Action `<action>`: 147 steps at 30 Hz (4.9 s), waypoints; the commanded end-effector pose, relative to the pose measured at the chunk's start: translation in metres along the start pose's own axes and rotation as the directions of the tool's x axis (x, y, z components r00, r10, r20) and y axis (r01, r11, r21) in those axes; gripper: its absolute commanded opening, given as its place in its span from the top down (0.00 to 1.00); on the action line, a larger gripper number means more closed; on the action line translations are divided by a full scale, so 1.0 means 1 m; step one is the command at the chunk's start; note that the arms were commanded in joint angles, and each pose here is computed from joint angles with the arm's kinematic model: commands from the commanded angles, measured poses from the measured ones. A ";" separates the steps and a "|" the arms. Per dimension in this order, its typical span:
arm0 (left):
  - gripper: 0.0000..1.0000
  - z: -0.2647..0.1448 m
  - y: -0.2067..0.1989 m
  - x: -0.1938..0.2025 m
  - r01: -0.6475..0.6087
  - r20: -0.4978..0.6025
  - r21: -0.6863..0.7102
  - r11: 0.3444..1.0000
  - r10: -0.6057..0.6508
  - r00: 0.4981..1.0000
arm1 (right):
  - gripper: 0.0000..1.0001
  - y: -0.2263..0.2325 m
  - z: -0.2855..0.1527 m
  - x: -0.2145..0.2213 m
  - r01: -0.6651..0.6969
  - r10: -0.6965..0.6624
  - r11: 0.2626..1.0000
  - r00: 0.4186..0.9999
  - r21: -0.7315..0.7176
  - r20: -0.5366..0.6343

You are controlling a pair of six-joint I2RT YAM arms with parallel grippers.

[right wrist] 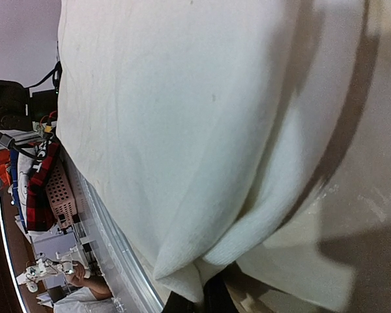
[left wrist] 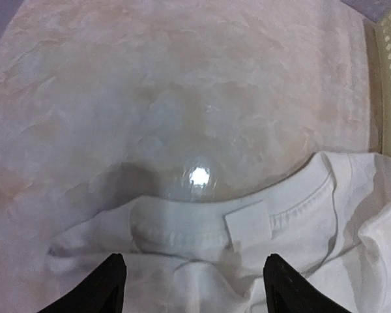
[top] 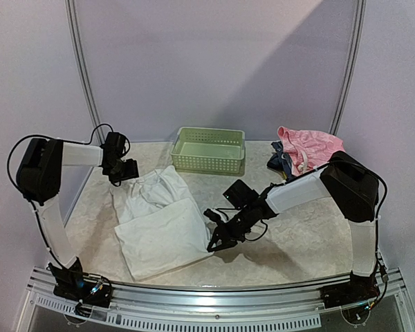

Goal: Fold and stack the mixed laundry pile
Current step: Pick up the 2/3-rectangle-folded T-shirt from the center of the board.

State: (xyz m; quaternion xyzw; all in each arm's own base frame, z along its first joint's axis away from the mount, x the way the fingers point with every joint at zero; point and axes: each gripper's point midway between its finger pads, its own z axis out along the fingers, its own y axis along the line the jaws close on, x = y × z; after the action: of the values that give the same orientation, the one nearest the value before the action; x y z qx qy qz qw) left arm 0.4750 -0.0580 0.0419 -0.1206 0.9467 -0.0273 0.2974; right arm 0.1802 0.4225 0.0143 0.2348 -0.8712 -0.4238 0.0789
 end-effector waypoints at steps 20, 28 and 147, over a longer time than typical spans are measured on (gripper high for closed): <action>0.20 -0.189 0.003 0.156 -0.185 0.048 0.021 0.983 0.183 0.982 | 1.00 -0.023 0.011 0.009 0.010 -0.010 0.998 1.000 0.067 0.000; 0.27 -0.208 -0.006 0.204 -0.264 -0.013 0.079 0.961 0.266 0.964 | 1.00 -0.024 0.009 0.008 0.011 -0.011 0.997 1.000 0.074 0.007; 1.00 -0.282 -0.100 0.286 -0.699 0.003 0.291 0.654 0.730 0.684 | 1.00 0.027 -0.095 -0.022 0.049 -0.104 0.926 0.986 0.374 0.127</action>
State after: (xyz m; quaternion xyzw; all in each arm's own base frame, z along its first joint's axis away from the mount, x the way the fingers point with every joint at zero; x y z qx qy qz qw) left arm 0.0914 -0.2411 0.1106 0.3028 0.9283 -0.0768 0.2017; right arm 0.2057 0.3861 0.0814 0.2546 -0.9184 -0.3022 -0.0220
